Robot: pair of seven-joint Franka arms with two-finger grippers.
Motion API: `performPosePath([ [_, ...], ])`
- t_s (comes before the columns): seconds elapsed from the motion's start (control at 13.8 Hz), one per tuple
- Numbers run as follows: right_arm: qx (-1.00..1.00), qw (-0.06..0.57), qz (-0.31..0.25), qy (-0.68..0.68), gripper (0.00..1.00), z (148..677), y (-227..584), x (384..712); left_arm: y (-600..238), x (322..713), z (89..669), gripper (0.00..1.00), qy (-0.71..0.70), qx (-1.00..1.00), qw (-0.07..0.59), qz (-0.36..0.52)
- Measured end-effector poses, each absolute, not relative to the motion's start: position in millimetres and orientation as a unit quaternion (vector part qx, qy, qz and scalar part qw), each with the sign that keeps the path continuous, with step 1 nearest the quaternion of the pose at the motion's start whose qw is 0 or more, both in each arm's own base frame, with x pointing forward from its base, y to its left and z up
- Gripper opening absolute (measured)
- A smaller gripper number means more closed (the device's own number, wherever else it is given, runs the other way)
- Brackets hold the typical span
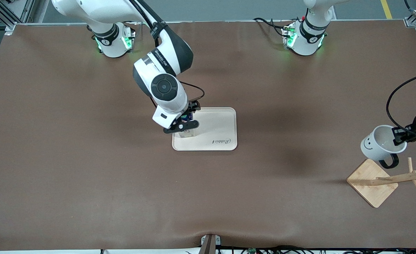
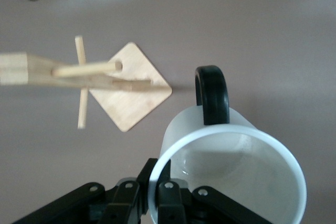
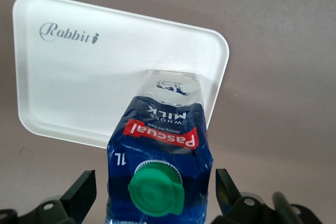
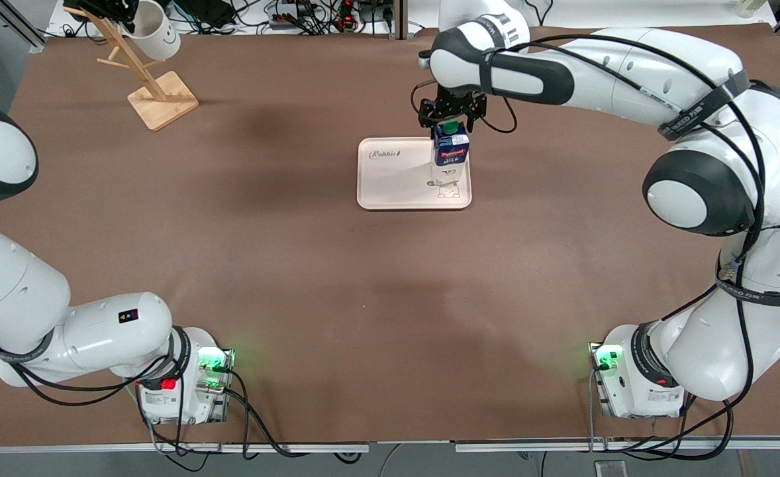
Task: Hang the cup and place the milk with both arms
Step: 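Hang the mug handle on the stand peg while the right gripper lifts milk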
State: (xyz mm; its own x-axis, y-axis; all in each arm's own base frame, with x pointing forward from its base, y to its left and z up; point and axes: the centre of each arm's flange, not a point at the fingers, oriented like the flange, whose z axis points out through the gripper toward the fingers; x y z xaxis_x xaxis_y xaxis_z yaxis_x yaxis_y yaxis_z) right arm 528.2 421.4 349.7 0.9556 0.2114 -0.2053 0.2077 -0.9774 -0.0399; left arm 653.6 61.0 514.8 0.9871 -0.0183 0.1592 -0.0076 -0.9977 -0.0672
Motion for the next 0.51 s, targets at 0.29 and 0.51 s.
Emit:
performPosePath([
  [0.29,-0.989,0.001,0.104,-0.106,0.83,338,427,520,86,664,499,0.07,-0.010,-0.995,0.031,-0.095],
  [0.51,-0.991,0.005,0.095,-0.089,0.75,353,426,527,102,664,500,0.07,-0.025,-0.994,0.024,-0.099],
])
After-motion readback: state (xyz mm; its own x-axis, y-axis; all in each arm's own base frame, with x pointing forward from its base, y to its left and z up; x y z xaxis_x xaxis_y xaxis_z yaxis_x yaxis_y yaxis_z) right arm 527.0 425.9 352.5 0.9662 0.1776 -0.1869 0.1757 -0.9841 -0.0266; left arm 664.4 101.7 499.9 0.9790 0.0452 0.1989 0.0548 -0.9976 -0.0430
